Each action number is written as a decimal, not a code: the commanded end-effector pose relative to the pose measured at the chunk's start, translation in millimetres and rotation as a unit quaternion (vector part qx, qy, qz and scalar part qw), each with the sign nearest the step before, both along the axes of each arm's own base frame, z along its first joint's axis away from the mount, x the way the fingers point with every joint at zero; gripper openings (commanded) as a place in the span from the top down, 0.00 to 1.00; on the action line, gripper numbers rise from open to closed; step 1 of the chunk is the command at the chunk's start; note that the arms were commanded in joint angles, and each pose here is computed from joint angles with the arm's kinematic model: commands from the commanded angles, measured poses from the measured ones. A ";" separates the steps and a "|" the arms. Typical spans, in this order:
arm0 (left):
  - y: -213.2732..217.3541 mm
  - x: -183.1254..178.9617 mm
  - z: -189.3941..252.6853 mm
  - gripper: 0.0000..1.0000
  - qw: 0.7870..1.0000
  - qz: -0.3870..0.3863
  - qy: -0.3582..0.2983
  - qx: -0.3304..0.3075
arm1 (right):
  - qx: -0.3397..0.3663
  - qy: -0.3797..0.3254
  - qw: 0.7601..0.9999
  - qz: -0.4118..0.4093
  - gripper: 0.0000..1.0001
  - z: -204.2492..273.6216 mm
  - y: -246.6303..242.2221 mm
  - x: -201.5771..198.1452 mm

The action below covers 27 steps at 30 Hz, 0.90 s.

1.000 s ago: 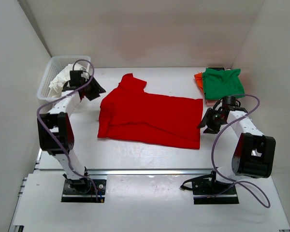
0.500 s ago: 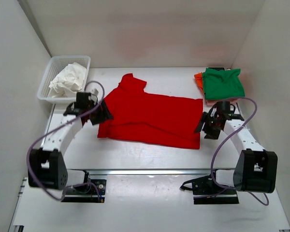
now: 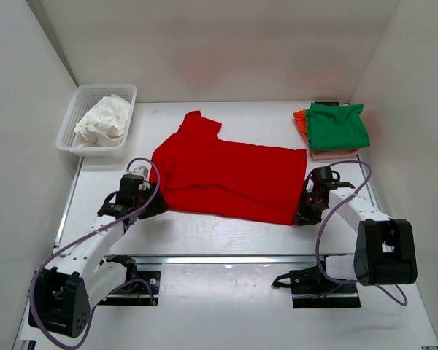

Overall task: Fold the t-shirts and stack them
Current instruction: Fold the flattened tshirt in 1/3 of the way

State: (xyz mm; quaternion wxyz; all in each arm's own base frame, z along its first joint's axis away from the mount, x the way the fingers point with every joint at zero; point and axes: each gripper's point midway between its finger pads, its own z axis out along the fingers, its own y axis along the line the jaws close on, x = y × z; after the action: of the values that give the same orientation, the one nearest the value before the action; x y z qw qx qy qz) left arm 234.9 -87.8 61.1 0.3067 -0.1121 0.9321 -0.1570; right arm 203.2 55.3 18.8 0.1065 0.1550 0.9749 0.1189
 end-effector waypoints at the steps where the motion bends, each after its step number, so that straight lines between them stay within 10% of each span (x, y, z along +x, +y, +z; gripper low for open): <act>1: 7.7 16.7 11.1 0.35 0.997 0.040 -0.067 0.012 | 0.002 -0.010 1.000 -0.003 0.76 -5.1 1.2 5.3; 16: 18.3 29.9 -7.1 0.45 0.994 0.061 -0.047 0.072 | 0.010 -0.015 1.000 0.003 0.82 -4.8 5.0 8.9; 19: 23.4 29.6 -12.0 0.54 0.994 0.068 -0.043 0.076 | 0.013 -0.022 1.000 0.003 0.87 -2.8 5.3 11.2; 23: 35.8 32.2 -8.3 1.00 0.992 0.071 -0.039 0.096 | 0.011 -0.014 1.000 0.014 1.00 -2.5 3.8 9.3; 27: 46.7 43.1 11.3 1.00 0.989 0.066 -0.055 0.124 | -0.005 0.010 0.999 0.030 1.00 -1.6 -8.0 3.5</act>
State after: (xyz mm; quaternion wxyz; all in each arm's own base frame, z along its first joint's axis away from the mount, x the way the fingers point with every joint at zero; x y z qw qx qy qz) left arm 257.2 -51.6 43.4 0.3409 -0.1387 0.9286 -0.0481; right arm 207.3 57.8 15.5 0.1046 0.1432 0.9748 0.1353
